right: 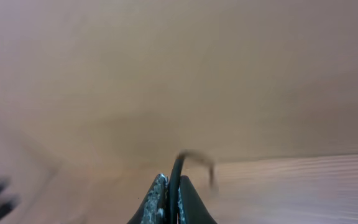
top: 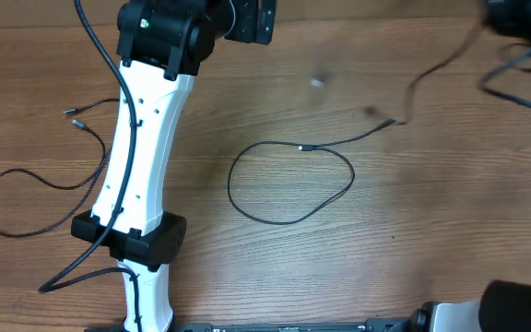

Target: Untangle cables

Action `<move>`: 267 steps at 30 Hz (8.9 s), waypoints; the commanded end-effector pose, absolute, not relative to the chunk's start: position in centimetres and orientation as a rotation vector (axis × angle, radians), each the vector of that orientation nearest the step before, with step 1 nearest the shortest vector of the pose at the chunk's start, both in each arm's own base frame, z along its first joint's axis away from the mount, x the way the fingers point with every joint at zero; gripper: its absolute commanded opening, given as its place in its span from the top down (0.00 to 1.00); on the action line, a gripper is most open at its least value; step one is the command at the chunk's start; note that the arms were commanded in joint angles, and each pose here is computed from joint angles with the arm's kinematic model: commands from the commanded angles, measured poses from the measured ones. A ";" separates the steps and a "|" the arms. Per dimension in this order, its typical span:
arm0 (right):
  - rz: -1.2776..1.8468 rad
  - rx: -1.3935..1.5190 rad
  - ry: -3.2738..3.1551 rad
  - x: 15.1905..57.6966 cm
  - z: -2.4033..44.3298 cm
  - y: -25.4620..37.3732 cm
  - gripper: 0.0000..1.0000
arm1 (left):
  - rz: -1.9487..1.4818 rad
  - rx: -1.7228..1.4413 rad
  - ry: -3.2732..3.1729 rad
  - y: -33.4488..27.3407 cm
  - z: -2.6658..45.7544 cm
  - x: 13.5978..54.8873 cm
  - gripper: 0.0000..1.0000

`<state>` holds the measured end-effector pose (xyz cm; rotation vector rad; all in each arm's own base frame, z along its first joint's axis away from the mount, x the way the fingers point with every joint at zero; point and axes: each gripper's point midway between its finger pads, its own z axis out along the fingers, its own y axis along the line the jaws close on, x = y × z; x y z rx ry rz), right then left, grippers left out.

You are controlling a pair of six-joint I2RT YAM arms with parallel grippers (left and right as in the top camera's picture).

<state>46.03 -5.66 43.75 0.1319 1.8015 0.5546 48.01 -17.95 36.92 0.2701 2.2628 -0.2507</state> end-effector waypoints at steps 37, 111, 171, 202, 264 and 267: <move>-0.316 1.348 1.853 27.0 24.8 -47.1 0.89 | -0.728 0.670 2.464 -26.2 33.4 38.9 0.00; 0.190 0.251 2.404 26.1 34.9 15.1 0.00 | -0.094 -0.196 2.332 -4.2 41.9 22.2 0.19; 0.394 0.998 2.855 29.6 1.8 13.1 0.20 | -0.243 -0.078 2.418 -9.4 31.7 27.6 0.00; 1.068 -0.044 1.979 47.2 28.8 19.1 0.96 | -0.259 -0.064 2.387 -9.7 32.2 28.1 0.00; 0.265 -0.554 2.413 47.6 20.6 -5.5 0.19 | -0.610 0.145 2.520 -17.9 27.4 32.9 0.00; 0.280 -0.740 2.431 47.3 17.9 -4.3 0.14 | -0.608 0.148 2.518 -17.9 27.4 32.9 0.00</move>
